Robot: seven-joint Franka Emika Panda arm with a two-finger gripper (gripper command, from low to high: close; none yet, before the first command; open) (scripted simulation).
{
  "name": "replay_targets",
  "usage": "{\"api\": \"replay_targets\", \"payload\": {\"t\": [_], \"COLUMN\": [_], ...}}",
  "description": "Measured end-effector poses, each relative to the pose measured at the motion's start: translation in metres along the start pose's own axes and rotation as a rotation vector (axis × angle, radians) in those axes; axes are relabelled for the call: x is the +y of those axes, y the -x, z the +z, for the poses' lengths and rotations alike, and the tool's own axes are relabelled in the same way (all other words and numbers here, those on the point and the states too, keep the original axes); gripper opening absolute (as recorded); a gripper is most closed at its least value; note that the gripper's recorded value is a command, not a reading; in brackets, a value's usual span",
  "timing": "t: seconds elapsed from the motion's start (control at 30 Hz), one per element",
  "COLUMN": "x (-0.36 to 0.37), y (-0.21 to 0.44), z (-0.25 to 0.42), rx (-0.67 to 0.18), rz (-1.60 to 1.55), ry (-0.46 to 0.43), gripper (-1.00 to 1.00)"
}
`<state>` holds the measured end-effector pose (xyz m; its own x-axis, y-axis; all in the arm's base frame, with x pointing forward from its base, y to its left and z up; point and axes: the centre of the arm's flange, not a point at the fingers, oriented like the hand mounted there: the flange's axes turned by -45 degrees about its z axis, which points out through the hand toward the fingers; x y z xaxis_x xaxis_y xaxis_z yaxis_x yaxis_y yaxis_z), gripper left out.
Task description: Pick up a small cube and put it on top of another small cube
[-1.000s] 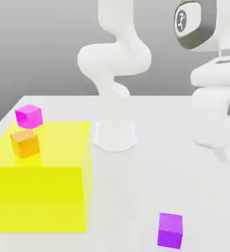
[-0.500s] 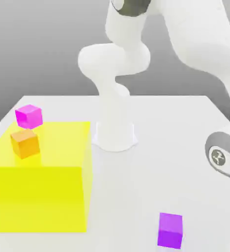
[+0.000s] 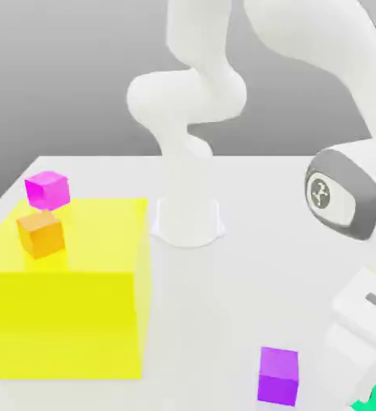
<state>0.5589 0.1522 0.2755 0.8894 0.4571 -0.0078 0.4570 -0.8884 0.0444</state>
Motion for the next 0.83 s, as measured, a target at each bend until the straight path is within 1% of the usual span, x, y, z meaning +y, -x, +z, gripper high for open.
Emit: {"api": "replay_targets", "payload": {"t": [0.13, 0.2, 0.3, 0.57, 0.63, 0.7, 0.73, 0.83], "x": [0.083, 0.131, 0.182, 0.242, 0.246, 0.246, 0.246, 0.246], "y": [0.049, 0.086, 0.142, 0.293, 0.314, 0.319, 0.32, 0.32], "z": [-0.046, -0.067, -0.096, -0.158, -0.149, -0.123, -0.109, -0.109], "rx": [-0.009, -0.013, -0.018, -0.014, -0.012, -0.011, -0.011, -0.011], "rz": [0.203, 0.331, 0.497, 0.868, 0.919, 0.932, 0.934, 0.934], "ry": [0.014, 0.016, 0.011, -0.036, -0.047, -0.05, -0.05, -0.05], "gripper": [-1.0, -1.0, -1.0, -1.0, -1.0, -1.0, 1.0, 1.0]}}
